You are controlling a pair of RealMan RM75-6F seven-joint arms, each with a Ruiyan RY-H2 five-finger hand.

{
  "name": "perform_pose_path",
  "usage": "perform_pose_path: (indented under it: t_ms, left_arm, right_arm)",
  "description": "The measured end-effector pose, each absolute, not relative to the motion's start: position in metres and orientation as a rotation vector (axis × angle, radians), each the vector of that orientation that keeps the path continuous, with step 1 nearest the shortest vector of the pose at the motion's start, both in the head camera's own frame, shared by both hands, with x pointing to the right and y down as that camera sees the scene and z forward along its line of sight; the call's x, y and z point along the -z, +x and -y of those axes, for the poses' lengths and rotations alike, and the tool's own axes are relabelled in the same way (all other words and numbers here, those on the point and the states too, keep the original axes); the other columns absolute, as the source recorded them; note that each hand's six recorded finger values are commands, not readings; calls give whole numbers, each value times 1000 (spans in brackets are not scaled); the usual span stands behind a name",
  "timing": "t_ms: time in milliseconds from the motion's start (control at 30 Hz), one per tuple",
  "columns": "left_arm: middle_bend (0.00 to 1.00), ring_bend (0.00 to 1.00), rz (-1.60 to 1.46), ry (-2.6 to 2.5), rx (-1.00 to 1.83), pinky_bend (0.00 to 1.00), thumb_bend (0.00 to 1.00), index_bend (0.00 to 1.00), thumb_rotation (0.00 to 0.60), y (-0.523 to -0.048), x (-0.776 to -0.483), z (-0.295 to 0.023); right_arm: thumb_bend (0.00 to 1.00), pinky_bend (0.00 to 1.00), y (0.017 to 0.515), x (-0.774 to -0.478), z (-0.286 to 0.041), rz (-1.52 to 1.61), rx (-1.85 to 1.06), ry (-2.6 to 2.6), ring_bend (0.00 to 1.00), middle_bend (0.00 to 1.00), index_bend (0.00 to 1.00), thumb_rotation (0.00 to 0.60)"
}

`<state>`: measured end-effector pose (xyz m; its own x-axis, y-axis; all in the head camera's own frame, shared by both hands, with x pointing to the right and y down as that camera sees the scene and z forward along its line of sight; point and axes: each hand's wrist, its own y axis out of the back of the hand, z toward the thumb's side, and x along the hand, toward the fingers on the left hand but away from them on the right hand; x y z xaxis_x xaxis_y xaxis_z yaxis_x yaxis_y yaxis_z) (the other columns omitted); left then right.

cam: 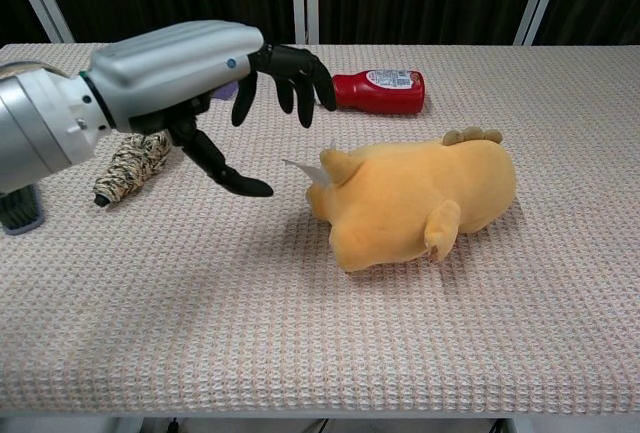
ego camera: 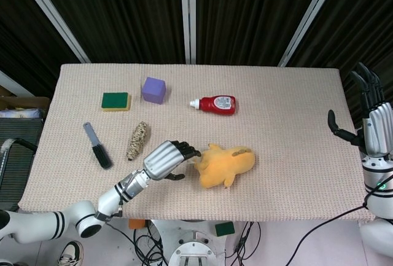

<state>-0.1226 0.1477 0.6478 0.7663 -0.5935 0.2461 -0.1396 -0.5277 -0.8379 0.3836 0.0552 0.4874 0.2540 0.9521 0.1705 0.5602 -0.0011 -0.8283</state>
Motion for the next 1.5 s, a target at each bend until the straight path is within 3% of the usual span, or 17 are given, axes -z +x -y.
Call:
perform_pose_path:
  t_ms: [700, 1233, 1333, 1500]
  left_arm:
    - [446, 454, -463, -2036, 617, 666, 248, 402, 600, -85, -667, -149]
    - [625, 607, -482, -2015, 630, 798, 384, 628, 600, -82, -672, -144]
    - [599, 589, -494, -2006, 629, 789, 386, 591, 600, -82, -672, -141]
    - [455, 482, -478, -2015, 641, 717, 333, 306, 600, -86, -674, -142]
  right_arm:
    - [465, 0, 396, -494, -57, 1432, -609, -1667, 0, 0, 0, 600]
    - [465, 0, 399, -497, -57, 1433, -615, -1667, 0, 0, 0, 600]
    - [465, 0, 399, -497, -58, 1432, -617, -1668, 0, 0, 0, 600]
    - [464, 0, 400, -497, -58, 1434, -618, -1665, 0, 0, 0, 600]
